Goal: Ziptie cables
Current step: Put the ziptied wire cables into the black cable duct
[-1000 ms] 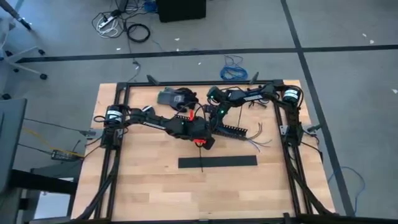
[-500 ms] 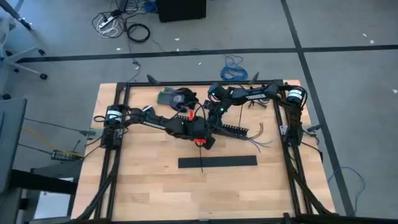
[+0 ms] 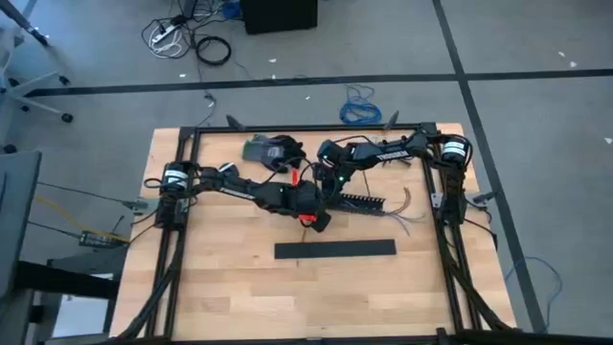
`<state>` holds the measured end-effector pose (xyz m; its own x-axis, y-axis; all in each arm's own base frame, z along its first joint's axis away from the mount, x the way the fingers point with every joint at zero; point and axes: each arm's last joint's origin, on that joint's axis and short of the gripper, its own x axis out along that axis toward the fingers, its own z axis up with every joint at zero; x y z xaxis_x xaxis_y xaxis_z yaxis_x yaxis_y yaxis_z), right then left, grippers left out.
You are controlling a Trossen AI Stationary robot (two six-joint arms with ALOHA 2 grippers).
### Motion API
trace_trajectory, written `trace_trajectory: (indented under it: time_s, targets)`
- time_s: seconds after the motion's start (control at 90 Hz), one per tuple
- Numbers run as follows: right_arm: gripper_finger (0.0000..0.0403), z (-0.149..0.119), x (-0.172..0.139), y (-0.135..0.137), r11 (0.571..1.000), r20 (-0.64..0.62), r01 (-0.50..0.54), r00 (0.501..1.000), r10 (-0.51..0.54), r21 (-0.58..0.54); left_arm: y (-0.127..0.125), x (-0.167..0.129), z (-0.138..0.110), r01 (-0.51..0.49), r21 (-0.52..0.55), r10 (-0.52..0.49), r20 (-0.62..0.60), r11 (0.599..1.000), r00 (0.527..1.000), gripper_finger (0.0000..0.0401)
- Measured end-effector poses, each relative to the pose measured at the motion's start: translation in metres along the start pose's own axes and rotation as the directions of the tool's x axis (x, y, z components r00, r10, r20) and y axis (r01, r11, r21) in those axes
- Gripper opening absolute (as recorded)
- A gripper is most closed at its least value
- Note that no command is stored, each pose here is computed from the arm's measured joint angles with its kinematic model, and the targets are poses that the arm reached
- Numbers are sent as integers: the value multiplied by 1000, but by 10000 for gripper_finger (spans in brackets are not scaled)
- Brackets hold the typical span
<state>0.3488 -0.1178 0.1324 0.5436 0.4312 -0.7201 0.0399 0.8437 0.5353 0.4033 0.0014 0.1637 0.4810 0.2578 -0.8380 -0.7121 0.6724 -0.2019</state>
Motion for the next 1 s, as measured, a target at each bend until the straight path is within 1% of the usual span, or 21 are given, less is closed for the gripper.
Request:
trace_trajectory:
  time_s: [0.189, 0.511, 0.8, 1.0]
  targets:
    - [0, -1, 0, 0, 1000, -5, 3, 1000, -3, 2, 0, 0, 0, -1, 1, 1, -8, 1000, 1000, 0]
    - [0, 4, 2, 0, 1000, 43, 29, 999, -28, -3, 1, 0, -1, -8, 7, 8, -19, 1000, 1000, 0]
    - [0, 3, 4, 1, 997, 29, 74, 997, -74, 1, 1, 0, -1, -3, 6, 4, -14, 1000, 1000, 0]
    - [0, 3, 5, 2, 996, 28, 92, 995, -92, -4, 3, 0, -3, -23, 14, 23, -33, 1000, 999, 0]
